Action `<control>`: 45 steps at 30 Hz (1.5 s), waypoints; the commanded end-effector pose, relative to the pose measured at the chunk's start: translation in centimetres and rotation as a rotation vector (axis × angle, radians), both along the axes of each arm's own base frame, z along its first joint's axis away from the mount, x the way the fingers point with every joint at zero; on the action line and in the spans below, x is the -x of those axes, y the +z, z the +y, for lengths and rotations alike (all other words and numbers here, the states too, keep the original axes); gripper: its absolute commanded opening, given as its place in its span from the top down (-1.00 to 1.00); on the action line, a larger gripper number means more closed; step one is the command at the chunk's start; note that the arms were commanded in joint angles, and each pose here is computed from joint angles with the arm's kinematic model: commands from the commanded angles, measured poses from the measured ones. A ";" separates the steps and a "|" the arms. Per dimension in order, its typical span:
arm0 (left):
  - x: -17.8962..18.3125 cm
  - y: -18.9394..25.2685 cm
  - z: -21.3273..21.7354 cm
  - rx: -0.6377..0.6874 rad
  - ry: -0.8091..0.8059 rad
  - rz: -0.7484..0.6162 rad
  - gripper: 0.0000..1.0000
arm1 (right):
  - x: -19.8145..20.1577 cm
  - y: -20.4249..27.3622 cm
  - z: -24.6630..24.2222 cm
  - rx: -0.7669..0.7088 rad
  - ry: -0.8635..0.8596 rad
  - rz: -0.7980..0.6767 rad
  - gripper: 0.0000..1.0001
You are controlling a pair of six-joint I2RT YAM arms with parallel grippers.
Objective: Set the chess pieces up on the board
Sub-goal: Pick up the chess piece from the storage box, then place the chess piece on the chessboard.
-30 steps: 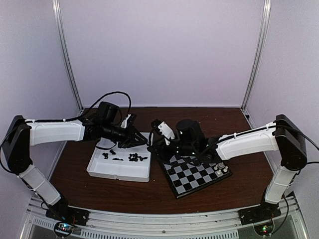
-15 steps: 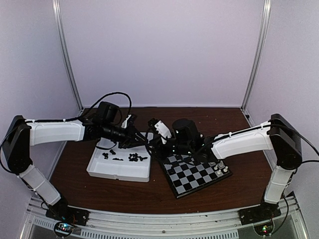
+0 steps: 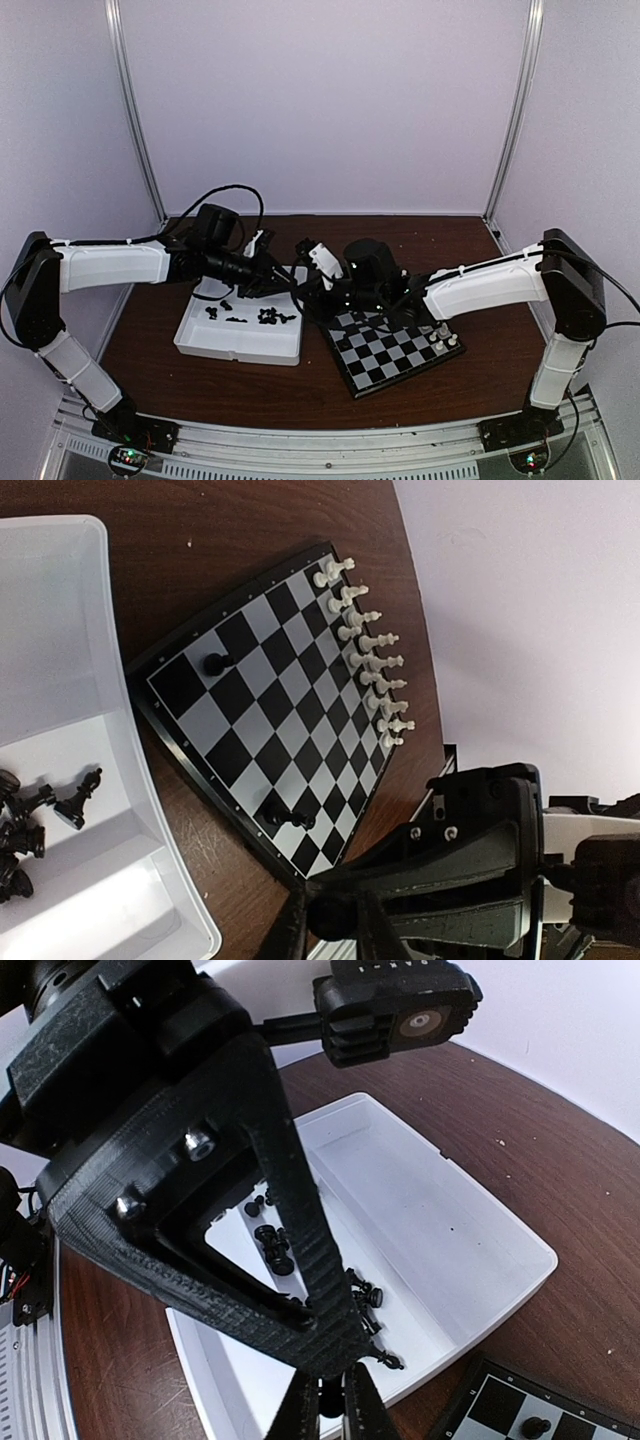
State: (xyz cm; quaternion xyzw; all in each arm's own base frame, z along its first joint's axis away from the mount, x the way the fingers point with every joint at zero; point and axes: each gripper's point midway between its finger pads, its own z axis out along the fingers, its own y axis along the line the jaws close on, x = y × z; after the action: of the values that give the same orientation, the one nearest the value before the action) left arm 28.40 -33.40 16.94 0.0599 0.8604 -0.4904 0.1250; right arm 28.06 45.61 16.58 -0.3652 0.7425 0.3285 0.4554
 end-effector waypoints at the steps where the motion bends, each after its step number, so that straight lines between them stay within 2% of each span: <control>1: -0.6 1.5 0.3 0.014 0.011 -0.085 0.55 | -0.2 1.8 -0.6 -0.007 -0.035 -0.018 0.99; 4: -0.8 1.8 1.1 -0.021 0.029 -0.144 0.04 | 0.1 1.9 -1.7 0.023 -0.055 -0.007 1.00; 6: -0.9 2.3 1.8 -0.056 0.038 -0.200 -0.21 | 0.4 1.7 -2.9 0.056 -0.078 0.008 1.00; 9: -0.9 3.4 2.9 -0.094 0.051 -0.297 -0.36 | 0.5 1.8 -5.6 0.124 -0.149 0.051 1.00; 16: -0.7 4.8 4.9 -0.178 0.052 -0.465 -0.41 | 2.0 0.9 -13.1 0.389 -0.272 0.248 1.00; 24: -0.8 5.4 5.4 -0.201 0.047 -0.534 -0.40 | 5.6 -1.5 -18.1 0.616 -0.284 0.518 1.00; 29: -0.7 5.5 5.7 -0.211 0.052 -0.540 -0.40 | 7.4 -2.8 -17.7 0.672 -0.221 0.641 1.00; 38: -0.3 4.9 6.5 -0.240 0.062 -0.539 -0.40 | 8.3 -6.4 -17.2 0.775 -0.183 0.770 1.00; 45: -0.2 4.7 6.9 -0.268 0.060 -0.542 -0.39 | 9.0 -8.4 -16.6 0.797 -0.161 0.841 0.98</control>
State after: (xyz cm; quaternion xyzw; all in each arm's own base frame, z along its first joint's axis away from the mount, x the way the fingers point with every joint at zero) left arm 28.45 -27.11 21.06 0.1739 0.8576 -0.3459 0.3387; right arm 19.49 28.42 7.90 -0.2945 0.9515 0.0882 -0.0126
